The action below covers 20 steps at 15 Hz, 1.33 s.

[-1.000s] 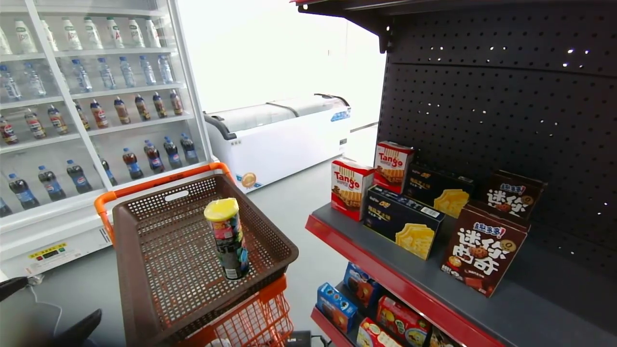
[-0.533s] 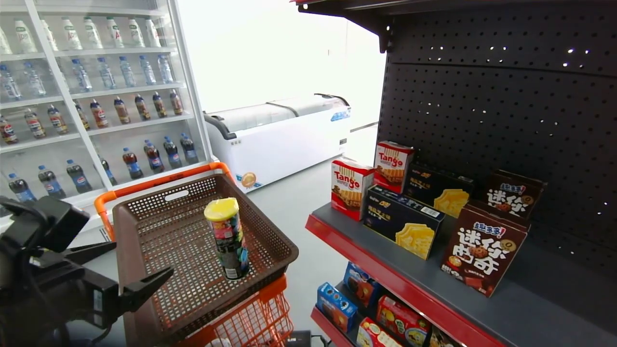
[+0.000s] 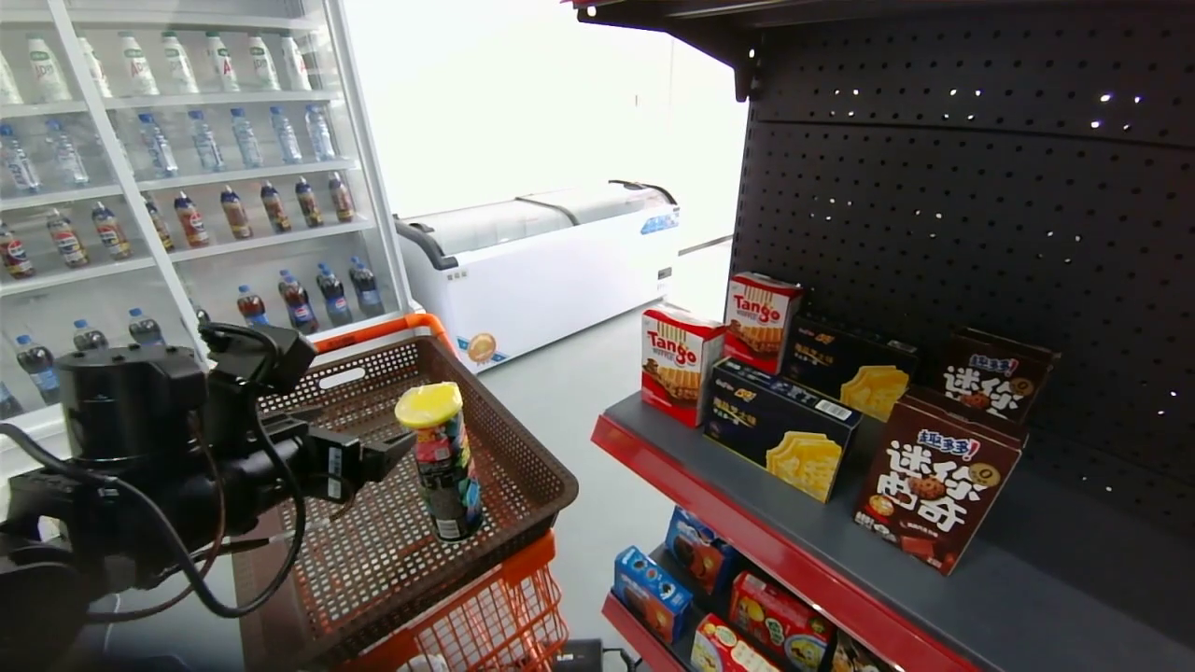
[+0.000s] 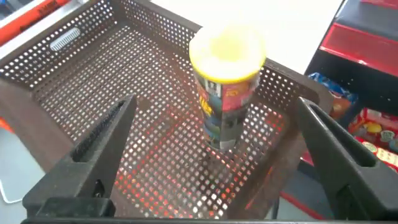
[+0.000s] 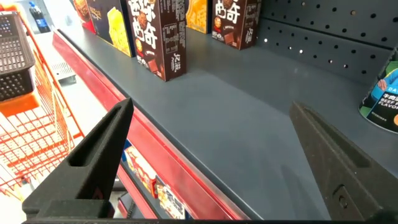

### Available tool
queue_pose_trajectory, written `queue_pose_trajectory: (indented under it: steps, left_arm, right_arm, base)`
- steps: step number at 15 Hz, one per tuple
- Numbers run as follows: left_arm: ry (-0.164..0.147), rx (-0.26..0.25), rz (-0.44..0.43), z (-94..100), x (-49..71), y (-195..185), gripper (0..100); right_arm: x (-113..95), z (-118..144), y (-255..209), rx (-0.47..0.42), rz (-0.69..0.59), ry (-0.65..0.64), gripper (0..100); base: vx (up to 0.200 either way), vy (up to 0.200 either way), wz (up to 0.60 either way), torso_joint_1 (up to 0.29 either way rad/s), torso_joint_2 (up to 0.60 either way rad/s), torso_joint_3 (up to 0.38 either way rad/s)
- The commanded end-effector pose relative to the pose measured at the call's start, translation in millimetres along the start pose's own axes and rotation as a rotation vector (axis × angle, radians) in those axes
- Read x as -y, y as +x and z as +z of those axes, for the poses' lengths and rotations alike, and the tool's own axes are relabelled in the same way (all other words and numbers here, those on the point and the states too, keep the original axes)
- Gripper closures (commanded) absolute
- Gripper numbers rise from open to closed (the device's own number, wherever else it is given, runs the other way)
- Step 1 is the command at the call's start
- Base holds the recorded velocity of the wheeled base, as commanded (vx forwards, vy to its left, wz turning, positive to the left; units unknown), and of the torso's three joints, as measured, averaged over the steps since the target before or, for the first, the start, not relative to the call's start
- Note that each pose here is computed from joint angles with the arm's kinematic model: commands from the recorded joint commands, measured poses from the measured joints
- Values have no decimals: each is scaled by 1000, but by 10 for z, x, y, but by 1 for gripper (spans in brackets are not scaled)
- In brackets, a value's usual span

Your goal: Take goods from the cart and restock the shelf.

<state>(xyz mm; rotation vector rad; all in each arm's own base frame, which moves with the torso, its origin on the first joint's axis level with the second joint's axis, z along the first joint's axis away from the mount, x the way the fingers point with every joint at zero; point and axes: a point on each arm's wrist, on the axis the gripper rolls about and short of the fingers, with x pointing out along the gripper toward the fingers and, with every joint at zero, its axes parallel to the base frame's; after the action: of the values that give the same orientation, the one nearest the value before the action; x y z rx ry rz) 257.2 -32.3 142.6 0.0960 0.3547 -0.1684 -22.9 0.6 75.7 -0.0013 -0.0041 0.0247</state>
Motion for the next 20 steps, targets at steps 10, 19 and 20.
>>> queue_pose_trajectory:
  steps: [10,19,20]
  left_arm:
    - [13,-68,57,-605,122,840,0]
    - [22,24,56,-868,245,1162,0]
    - [22,38,54,-878,256,1184,0]
  right_arm:
    - [0,1,1,-1,1,0,0]
    - [0,1,1,-1,0,1,0]
    - [0,1,1,-1,0,0,0]
  base:
    - [0,0,0,0,0,0]
    - [0,0,0,0,0,0]
    - [0,0,0,0,0,0]
